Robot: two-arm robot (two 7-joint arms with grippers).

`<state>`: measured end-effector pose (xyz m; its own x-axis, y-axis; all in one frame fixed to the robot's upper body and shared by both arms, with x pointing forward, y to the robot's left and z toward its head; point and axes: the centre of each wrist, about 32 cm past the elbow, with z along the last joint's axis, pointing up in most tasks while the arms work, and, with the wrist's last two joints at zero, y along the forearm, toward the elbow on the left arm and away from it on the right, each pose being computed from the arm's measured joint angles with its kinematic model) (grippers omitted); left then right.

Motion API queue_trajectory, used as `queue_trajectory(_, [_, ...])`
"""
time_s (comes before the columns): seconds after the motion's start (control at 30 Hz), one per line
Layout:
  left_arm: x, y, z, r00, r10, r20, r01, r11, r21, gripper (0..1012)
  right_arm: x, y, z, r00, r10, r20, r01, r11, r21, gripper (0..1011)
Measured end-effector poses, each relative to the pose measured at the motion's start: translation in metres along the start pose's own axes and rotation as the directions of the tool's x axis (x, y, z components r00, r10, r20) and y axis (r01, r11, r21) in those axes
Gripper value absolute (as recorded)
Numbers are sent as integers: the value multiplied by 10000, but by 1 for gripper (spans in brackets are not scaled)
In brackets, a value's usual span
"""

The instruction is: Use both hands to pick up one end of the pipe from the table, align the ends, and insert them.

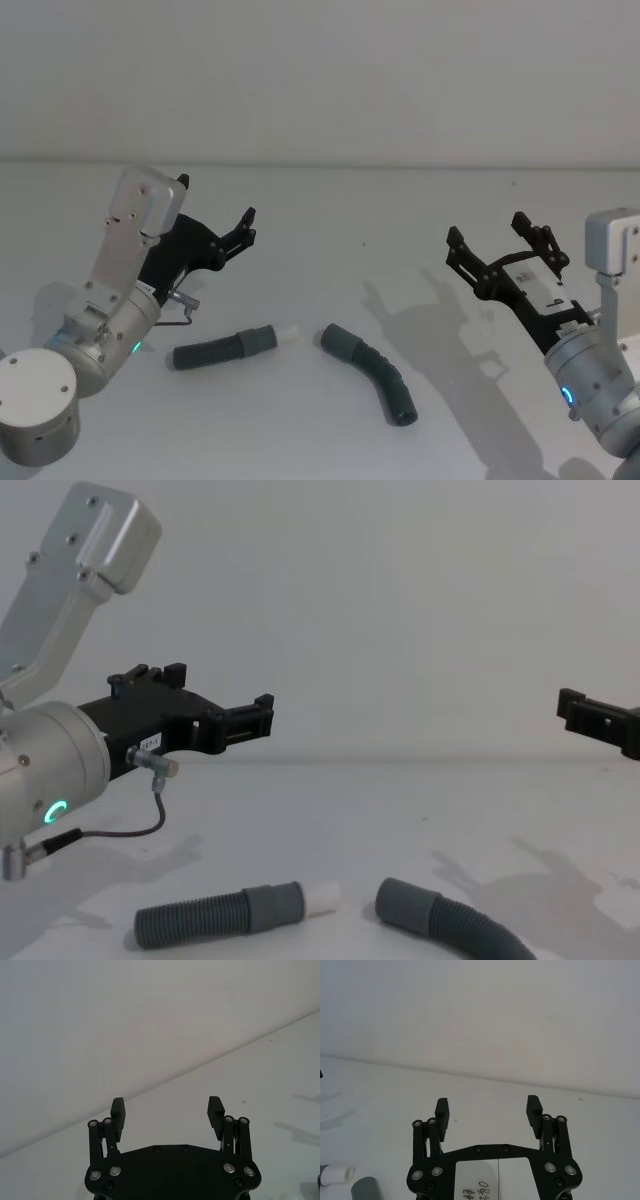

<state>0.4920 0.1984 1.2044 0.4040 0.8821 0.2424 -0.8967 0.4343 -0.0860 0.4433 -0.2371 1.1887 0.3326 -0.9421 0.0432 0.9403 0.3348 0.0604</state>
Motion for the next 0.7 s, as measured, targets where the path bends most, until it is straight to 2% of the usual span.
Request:
queue_trajectory(0.03, [0, 0, 0, 10000, 0, 0, 0, 10000, 0, 1001, 0, 0, 0, 10000, 0, 0, 0, 10000, 0, 896])
queue_trajectory(0.17, [0, 0, 0, 10000, 0, 0, 0, 10000, 1, 1001, 0, 0, 0, 10000, 0, -1, 0, 10000, 0, 1001])
queue_trajectory(0.47, [3, 1, 0, 10000, -20, 3, 20, 10000, 0, 1001, 8, -3, 7, 10000, 49, 29, -49, 10000, -34, 1000])
queue_trajectory(0.7, [56, 9, 17, 9990, -445, -70, 445, 9990, -35, 1000, 45, -28, 69, 9994, 354, 37, -353, 9991, -234, 1000])
